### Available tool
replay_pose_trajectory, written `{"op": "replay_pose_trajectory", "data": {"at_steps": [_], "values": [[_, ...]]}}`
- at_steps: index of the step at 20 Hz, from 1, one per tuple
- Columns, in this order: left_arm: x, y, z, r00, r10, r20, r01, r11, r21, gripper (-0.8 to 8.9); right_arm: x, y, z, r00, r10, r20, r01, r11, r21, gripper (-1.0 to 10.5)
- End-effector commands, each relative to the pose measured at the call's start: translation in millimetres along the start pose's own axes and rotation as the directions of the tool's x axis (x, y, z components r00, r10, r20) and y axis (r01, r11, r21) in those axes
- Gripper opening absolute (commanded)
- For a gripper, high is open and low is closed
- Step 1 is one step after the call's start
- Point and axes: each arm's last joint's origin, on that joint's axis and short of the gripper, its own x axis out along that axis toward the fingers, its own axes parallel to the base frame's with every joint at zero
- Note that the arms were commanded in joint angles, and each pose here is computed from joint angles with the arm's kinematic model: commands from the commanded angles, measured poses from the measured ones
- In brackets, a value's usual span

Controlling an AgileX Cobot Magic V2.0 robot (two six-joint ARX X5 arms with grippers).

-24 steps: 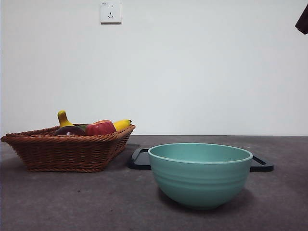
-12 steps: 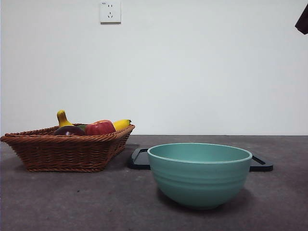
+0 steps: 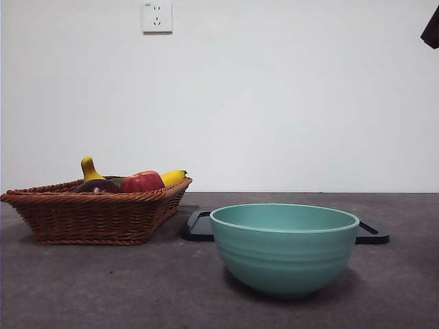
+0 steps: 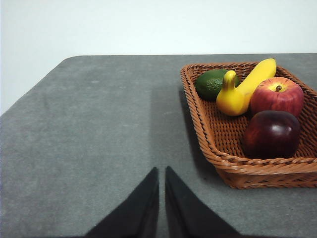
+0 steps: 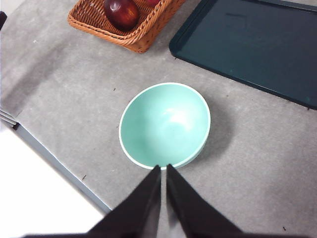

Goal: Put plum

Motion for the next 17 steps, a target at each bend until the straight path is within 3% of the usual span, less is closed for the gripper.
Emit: {"op": "replay_pose_trajectory", "data": {"at_steps": [1, 9, 12, 14, 17], "values": [[2, 0, -6, 1.000, 0.004, -0.010, -0.004, 1.000, -0.006, 0.19, -1, 2, 2, 1.000, 0.011, 0.009, -0.010, 1.000, -0.006, 0.1], [2, 0, -6, 1.000, 0.004, -0.010, -0.004, 1.000, -0.006, 0.19, -4, 3, 1, 1.000, 0.017, 0.023, -0.017, 1.000, -0.016, 0.1], [2, 0, -6, 1.000, 0.004, -0.010, -0.004, 1.000, -0.006, 0.19, -20, -6, -1, 0.984, -0.089, 0.153, 0.105, 0.989, -0.104, 0.1], [2, 0, -6, 1.000, 0.004, -0.010, -0.004, 1.000, -0.006, 0.19, -24, -19, -3, 0.920, -0.196, 0.339, 0.238, 0.967, -0.087, 0.1], [2, 0, -6, 1.000, 0.004, -0.010, -0.004, 1.000, -0.006, 0.19, -13, -44, -24, 0.768, -0.309, 0.561, 0.363, 0.932, 0.016, 0.1]]}}
